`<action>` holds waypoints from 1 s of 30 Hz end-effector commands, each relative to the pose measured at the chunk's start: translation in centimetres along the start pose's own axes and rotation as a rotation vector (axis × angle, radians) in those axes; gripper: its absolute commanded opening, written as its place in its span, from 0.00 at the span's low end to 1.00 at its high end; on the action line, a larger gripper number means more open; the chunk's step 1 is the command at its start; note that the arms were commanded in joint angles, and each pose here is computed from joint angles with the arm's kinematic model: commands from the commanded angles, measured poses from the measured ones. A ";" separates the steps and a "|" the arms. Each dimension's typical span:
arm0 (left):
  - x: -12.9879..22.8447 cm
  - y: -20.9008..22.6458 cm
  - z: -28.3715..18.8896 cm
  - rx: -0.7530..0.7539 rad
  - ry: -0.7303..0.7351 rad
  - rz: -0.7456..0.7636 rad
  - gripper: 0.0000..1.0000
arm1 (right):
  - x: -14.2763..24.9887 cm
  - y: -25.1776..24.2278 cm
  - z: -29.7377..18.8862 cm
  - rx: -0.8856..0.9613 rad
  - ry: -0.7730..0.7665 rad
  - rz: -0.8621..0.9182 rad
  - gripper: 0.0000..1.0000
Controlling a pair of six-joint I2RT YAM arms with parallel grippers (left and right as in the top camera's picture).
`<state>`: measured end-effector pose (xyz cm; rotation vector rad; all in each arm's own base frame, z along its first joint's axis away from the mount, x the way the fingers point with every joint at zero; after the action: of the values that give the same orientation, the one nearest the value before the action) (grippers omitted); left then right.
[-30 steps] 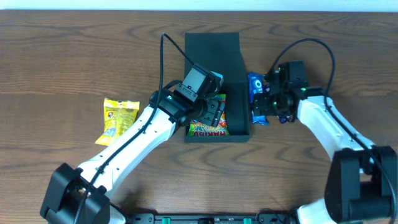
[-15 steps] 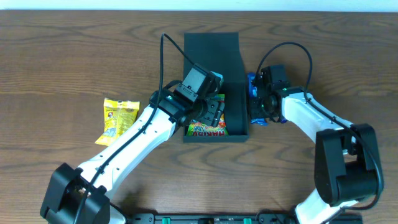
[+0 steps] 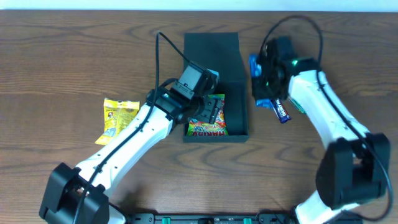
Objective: Pack container
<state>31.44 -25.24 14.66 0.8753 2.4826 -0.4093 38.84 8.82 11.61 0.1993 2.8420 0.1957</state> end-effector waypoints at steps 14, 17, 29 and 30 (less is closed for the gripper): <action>-2.4 3.7 -7.1 -0.076 -0.178 -0.049 0.72 | 8.1 7.8 -3.2 -0.121 0.130 0.072 0.20; -2.0 3.6 -7.2 -0.075 -0.164 -0.051 0.72 | 8.6 7.2 -1.6 -0.104 0.130 0.104 0.23; 3.8 6.4 -7.4 -0.263 0.083 -0.074 0.66 | 7.6 6.4 -1.2 -0.070 0.063 0.089 0.68; 4.3 6.5 -7.5 -0.267 0.103 -0.079 0.66 | 7.4 6.5 -1.5 -0.075 0.055 0.087 0.69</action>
<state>29.84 -16.78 17.44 0.7293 2.5975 -0.1813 31.36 16.30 10.86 0.3134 2.9199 0.3291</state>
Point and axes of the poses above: each gripper's point midway between its finger pads, its own z axis out along the fingers, its own y axis along the line the jaws close on, x = y × z, the point moved 1 cm from there along -z, back along the fingers, and after that the axes turned 15 degrees about z, right-handed, at the moved point
